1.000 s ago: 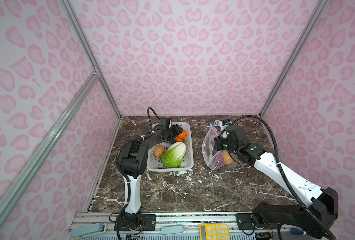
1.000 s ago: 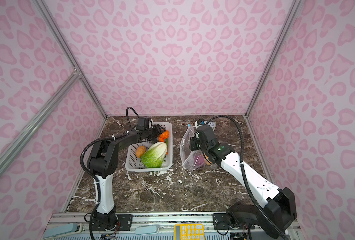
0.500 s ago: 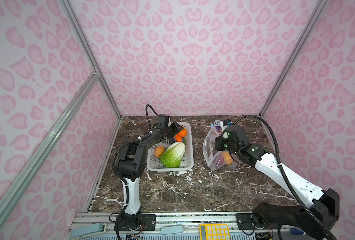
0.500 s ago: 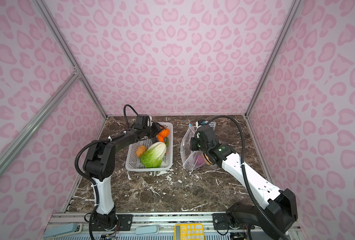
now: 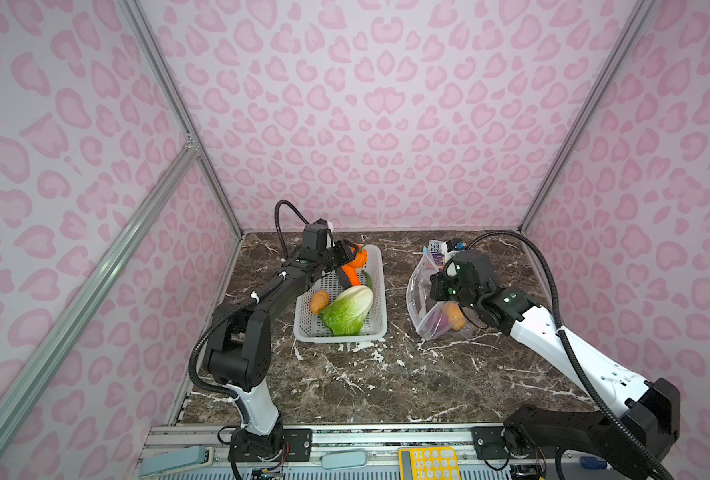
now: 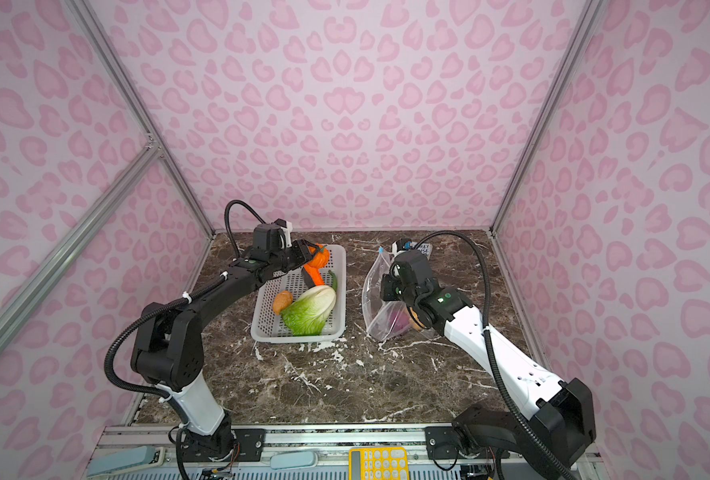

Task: Place the food in the zip-top bag and seal the zipper

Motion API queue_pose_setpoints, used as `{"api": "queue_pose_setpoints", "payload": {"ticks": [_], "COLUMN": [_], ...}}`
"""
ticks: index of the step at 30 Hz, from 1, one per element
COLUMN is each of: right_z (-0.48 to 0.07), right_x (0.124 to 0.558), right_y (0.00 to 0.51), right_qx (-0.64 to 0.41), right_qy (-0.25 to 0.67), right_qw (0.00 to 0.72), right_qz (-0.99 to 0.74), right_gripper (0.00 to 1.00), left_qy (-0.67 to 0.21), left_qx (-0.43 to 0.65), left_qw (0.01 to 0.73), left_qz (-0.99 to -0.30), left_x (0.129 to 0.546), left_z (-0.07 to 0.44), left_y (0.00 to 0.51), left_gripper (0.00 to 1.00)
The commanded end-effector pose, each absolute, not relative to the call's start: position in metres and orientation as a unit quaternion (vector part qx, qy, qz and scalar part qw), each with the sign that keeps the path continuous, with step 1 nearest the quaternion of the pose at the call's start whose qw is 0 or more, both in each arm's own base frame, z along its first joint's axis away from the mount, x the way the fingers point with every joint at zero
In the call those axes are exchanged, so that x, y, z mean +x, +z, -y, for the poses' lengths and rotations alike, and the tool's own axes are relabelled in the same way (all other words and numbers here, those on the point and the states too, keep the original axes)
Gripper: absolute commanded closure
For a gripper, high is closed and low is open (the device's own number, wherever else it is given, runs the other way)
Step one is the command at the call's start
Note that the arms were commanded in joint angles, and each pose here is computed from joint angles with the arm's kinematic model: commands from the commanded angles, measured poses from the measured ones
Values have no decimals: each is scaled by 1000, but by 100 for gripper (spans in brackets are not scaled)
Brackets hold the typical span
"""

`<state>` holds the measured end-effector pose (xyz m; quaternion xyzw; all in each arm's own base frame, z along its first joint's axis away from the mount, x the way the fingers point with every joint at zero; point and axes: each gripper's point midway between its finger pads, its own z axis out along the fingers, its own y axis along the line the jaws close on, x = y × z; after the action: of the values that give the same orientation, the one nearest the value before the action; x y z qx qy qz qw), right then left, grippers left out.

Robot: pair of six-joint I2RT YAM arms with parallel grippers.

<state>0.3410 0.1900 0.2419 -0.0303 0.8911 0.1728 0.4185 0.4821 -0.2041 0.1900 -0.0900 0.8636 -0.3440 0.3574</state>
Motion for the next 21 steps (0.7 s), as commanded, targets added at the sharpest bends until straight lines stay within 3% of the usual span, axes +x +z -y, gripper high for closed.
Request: {"api": "queue_pose_setpoints", "payload": {"ticks": [1,12,21], "right_z": [-193,-192,-194], "right_x": [344,343,345], "right_y": [240,241,240], "right_qx": [-30,-28,-32], "right_qy": [179,177,177], "right_qw": [421,419,415], "right_qz": [-889,-890,-892], "right_gripper": [100,100,100], "left_qy": [-329,-273,-252], "left_qx": [-83,-123,-176], "left_qw": [355,324,288], "left_qz": [-871,-897,-907], "left_x": [478,484,492], "left_z": [200,181,158], "left_y": [182,125,84], "left_gripper": [54,53,47]}}
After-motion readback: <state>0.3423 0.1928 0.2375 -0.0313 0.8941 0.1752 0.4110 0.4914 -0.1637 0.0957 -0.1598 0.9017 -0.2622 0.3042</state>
